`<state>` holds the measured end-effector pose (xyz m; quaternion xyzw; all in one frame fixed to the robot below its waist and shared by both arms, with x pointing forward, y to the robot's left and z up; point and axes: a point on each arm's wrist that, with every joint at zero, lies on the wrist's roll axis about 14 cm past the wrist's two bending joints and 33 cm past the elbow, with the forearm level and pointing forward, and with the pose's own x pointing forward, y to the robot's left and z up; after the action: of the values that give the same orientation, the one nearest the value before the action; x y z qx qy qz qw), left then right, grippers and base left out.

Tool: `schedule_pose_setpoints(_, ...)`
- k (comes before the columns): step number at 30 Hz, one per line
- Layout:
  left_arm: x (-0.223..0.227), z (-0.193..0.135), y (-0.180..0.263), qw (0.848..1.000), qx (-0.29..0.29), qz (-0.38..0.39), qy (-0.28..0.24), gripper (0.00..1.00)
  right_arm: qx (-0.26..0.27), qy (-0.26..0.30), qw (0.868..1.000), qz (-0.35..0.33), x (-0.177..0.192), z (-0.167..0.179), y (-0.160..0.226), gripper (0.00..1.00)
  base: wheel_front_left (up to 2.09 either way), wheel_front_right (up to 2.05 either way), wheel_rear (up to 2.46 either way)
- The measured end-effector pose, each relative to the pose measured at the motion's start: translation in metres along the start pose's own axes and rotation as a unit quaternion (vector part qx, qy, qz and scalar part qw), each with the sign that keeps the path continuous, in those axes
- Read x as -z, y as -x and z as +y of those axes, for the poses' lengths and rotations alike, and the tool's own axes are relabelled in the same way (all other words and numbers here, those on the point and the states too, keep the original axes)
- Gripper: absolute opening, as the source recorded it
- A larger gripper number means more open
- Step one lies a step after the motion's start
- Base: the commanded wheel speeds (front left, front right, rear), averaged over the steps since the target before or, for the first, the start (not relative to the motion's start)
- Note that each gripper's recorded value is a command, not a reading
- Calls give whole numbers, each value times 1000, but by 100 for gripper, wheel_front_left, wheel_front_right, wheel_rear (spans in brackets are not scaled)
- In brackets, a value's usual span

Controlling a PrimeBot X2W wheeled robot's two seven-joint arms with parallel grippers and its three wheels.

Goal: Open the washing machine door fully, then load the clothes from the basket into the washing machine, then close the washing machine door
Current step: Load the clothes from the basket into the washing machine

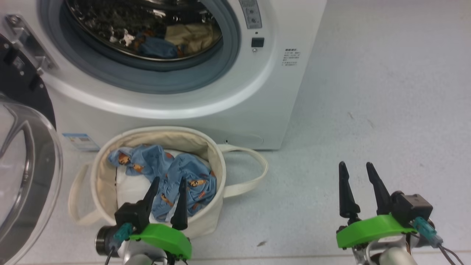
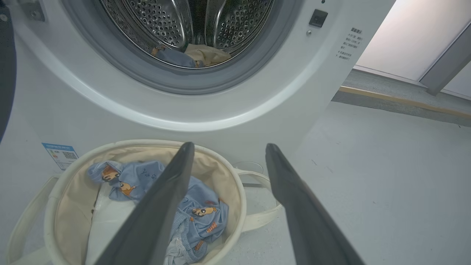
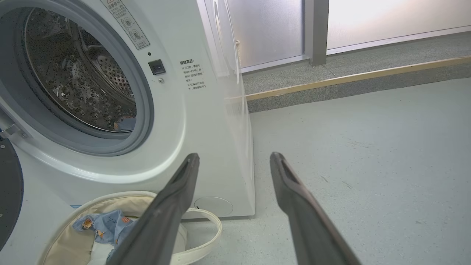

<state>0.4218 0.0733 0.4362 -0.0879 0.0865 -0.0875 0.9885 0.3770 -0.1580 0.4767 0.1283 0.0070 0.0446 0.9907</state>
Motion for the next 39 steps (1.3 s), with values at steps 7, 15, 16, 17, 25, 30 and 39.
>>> schedule_pose_setpoints(7,37,11,-20,998,-14,61,4,100,-4,0,1000,8,7,0,-15,100,0,0,0)
schedule_pose_setpoints(15,83,31,-71,991,-39,128,8,100,-3,3,1000,29,29,-9,-49,100,0,0,0)
schedule_pose_setpoints(16,89,34,-78,990,-43,136,10,100,0,4,999,32,32,-12,-54,100,0,0,0)
schedule_pose_setpoints(17,96,36,-85,988,-46,145,9,100,2,7,999,35,36,-15,-59,100,0,0,0)
schedule_pose_setpoints(25,163,62,-124,970,-91,225,13,100,11,13,998,62,73,-34,-92,100,0,0,0)
schedule_pose_setpoints(30,202,75,-139,957,-106,270,-5,100,21,16,996,87,101,-47,-100,100,0,0,0)
schedule_pose_setpoints(39,264,84,-149,929,-105,350,-48,100,45,19,991,125,135,-70,-97,100,0,0,0)
